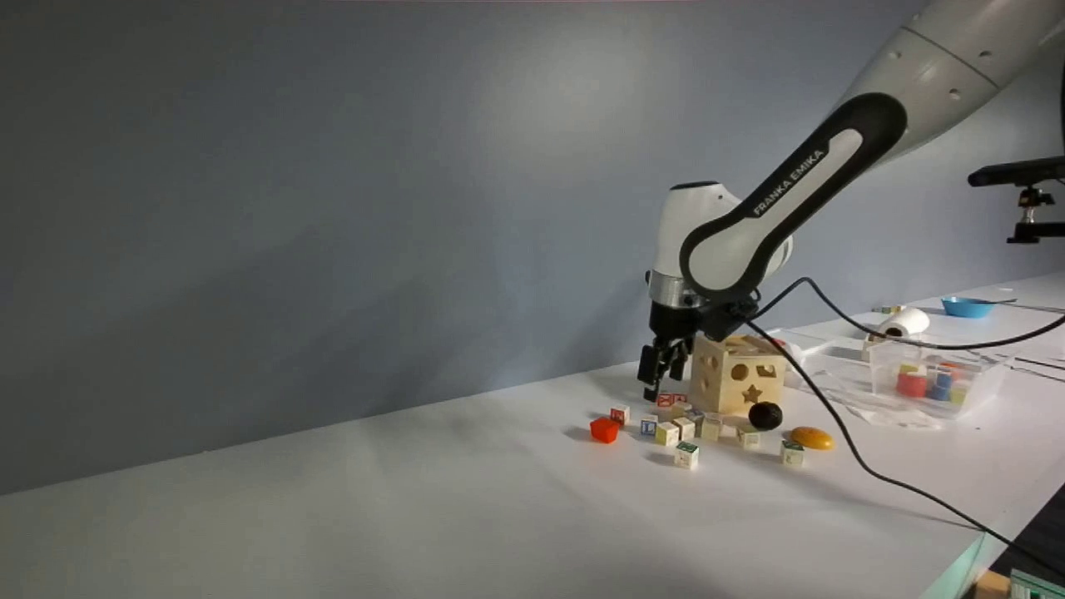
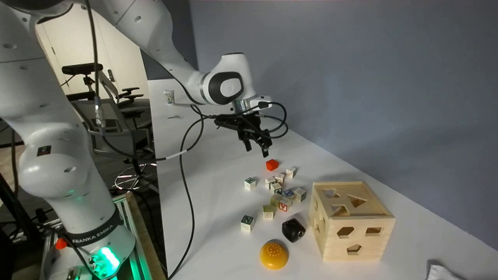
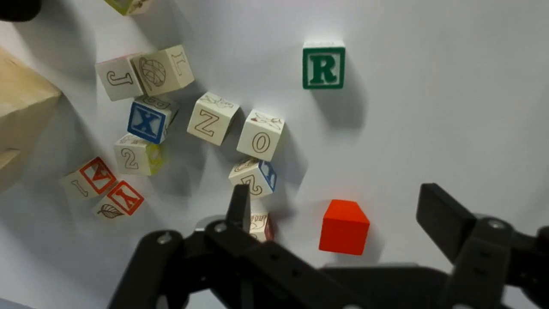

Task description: Pick up the orange block and move it to the right

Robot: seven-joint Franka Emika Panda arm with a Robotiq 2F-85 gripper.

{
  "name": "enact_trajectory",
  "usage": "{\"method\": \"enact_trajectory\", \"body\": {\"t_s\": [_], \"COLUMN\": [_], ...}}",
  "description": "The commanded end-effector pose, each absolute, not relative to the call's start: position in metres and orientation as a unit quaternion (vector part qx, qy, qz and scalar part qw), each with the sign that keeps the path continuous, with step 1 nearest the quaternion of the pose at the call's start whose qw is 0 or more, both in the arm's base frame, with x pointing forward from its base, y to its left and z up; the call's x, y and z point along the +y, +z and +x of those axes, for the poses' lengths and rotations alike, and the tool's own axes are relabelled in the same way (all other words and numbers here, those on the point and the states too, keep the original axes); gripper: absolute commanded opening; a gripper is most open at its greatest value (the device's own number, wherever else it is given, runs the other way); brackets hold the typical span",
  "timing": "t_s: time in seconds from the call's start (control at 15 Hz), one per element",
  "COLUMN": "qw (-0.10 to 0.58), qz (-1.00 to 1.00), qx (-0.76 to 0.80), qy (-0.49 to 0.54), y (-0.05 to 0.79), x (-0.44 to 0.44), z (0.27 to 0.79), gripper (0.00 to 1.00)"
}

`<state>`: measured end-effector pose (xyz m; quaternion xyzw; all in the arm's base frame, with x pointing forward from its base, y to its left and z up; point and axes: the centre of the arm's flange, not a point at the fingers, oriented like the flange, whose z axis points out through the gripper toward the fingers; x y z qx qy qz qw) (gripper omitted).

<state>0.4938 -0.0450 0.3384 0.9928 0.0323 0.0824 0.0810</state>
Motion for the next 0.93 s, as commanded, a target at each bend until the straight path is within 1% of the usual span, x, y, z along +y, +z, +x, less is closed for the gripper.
{"method": "enact_trajectory", "body": {"t_s": [0.0, 0.4, 0.67, 0.87], "qw": [0.098, 0.086, 0.063, 0.063], "qz": [0.991, 0.995, 0.997, 0.996], "qx": [-0.021, -0.016, -0.015, -0.019], "qy": [0.093, 0.054, 0.046, 0.052], "y": [0.313, 0.278, 0.268, 0.264], "x": [-0.045, -0.053, -0.048, -0.043], "z": [0.535, 0.562, 0.572, 0.580], "gripper": [1.00, 1.00, 1.00, 1.00]}}
